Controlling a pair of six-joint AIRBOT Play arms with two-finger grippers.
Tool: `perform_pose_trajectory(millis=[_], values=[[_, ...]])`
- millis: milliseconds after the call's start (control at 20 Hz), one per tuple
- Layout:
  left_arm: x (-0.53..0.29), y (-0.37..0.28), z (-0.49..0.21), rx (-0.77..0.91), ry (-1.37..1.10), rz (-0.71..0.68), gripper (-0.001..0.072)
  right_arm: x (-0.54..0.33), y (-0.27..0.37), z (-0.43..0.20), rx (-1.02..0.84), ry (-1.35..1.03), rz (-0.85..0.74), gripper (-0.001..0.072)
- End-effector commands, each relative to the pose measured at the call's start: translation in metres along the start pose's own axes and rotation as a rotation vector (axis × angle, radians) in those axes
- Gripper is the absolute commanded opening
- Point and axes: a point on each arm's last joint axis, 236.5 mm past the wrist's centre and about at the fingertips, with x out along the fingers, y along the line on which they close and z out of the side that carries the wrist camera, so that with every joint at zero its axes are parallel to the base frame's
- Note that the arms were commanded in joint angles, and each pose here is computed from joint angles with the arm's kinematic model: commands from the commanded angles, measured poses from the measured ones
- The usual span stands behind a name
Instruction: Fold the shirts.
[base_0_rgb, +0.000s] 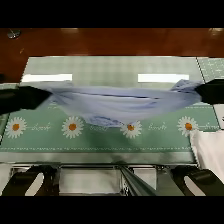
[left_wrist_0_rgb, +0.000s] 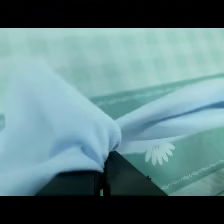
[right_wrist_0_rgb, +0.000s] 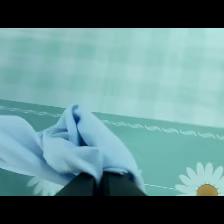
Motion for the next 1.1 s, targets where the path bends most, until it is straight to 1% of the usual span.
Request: perform_pose_trajectory(millis=[0,100,200,250,300,350,400,450,500,600,650,750,850,950,1050], values=[[0.082,0.029,-0.051,-0.124,0.08,-0.013,0.0021,0.073,-0.039,0.003,0.066,0.05,-0.113,0.0024],[0.118,0.036,-0.065,-0.137,0.12,0.001,0.0021,0.113,-0.069,0.014,0.156,0.06,-0.144,0.0025],[0.149,0.045,-0.071,-0.161,0.142,0.023,0.0022,0.147,-0.088,0.019,0.278,0.095,-0.112,0.0025],[0.162,0.053,-0.071,-0.188,0.14,0.039,0.0024,0.161,-0.091,0.024,0.31,0.101,-0.076,0.0025],[0.175,0.064,-0.071,-0.225,0.137,0.057,0.0058,0.175,-0.091,0.029,0.334,0.106,-0.038,0.0025],[0.183,0.072,-0.071,-0.27,0.145,0.071,0.0145,0.187,-0.091,0.032,0.367,0.119,-0.007,0.0025],[0.191,0.077,-0.071,-0.312,0.168,0.074,0.0442,0.197,-0.09,0.034,0.394,0.135,0.013,0.0049],[0.195,0.076,-0.075,-0.33,0.217,0.065,0.0695,0.205,-0.089,0.035,0.422,0.153,0.035,0.0376],[0.194,0.074,-0.08,-0.316,0.296,0.047,0.0706,0.209,-0.088,0.035,0.441,0.173,0.053,0.0634],[0.175,0.084,-0.073,-0.277,0.4,0.037,0.0706,0.197,-0.102,0.038,0.449,0.206,0.045,0.0623],[0.16,0.096,-0.061,-0.28,0.402,0.055,0.0706,0.182,-0.119,0.038,0.438,0.215,0.016,0.0623],[0.124,0.129,-0.026,-0.339,0.308,0.101,0.0706,0.145,-0.171,0.021,0.451,0.236,-0.12,0.062],[0.096,0.153,-0.009,-0.428,0.202,0.124,0.0706,0.108,-0.223,-0.015,0.513,0.252,-0.28,0.0619],[0.095,0.156,-0.033,-0.538,0.223,0.087,0.0705,0.097,-0.244,-0.057,0.651,0.23,-0.333,0.0618],[0.116,0.14,-0.081,-0.601,0.331,0.01,0.0705,0.113,-0.227,-0.094,0.738,0.201,-0.265,0.0618]])
